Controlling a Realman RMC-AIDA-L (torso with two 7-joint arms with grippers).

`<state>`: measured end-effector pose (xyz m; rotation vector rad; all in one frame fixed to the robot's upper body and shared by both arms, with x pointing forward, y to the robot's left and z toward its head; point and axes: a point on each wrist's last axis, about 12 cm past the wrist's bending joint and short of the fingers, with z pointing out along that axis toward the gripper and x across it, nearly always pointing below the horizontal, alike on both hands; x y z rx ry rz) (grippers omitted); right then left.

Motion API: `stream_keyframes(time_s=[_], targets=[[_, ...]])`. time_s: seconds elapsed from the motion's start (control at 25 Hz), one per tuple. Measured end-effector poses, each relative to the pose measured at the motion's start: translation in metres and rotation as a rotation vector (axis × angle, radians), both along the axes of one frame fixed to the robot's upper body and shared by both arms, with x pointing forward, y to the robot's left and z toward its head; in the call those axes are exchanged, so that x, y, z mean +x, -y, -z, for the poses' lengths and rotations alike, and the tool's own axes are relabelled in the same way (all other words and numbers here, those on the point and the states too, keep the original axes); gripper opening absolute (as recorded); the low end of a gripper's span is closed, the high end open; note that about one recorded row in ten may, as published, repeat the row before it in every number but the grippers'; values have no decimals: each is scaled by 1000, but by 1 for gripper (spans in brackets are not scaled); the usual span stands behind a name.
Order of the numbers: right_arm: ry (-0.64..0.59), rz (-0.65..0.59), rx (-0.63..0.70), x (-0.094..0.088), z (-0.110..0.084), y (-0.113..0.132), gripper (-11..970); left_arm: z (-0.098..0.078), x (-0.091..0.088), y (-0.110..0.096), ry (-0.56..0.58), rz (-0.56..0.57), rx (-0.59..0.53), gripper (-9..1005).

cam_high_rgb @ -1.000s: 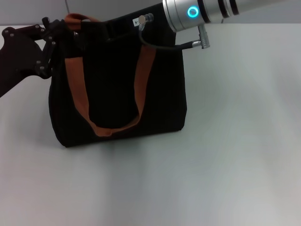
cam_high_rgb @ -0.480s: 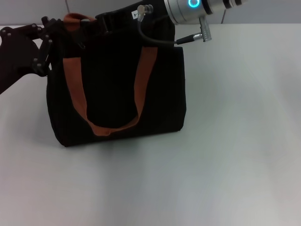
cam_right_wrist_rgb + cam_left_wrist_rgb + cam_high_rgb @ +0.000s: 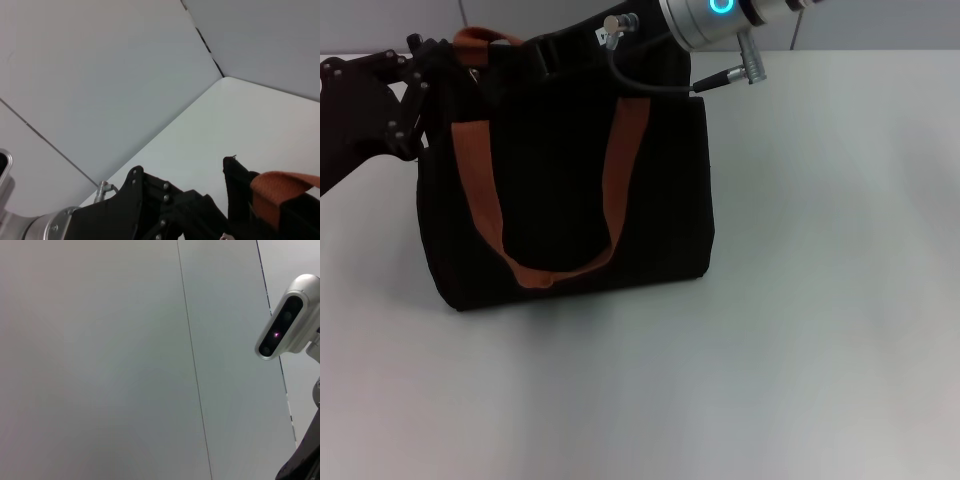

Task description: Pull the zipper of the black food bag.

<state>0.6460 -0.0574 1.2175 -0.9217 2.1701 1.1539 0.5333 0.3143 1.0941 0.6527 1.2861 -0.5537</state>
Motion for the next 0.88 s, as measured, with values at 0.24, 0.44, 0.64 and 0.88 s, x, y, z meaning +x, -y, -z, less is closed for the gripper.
stream_keyframes(time_s=[0.24, 0.44, 0.64, 0.88], targets=[[16, 11, -4, 1, 1, -3, 347, -1, 1, 2, 0, 8, 2, 101], [21, -2, -2, 0, -1, -9, 345, -1, 2, 4, -5, 16, -3, 103], [26, -16, -14, -2, -1, -14, 342, -2, 4, 5, -8, 20, -6, 105], [30, -18, -23, -3, 1, -16, 338, -2, 6, 6, -10, 19, -4, 107]])
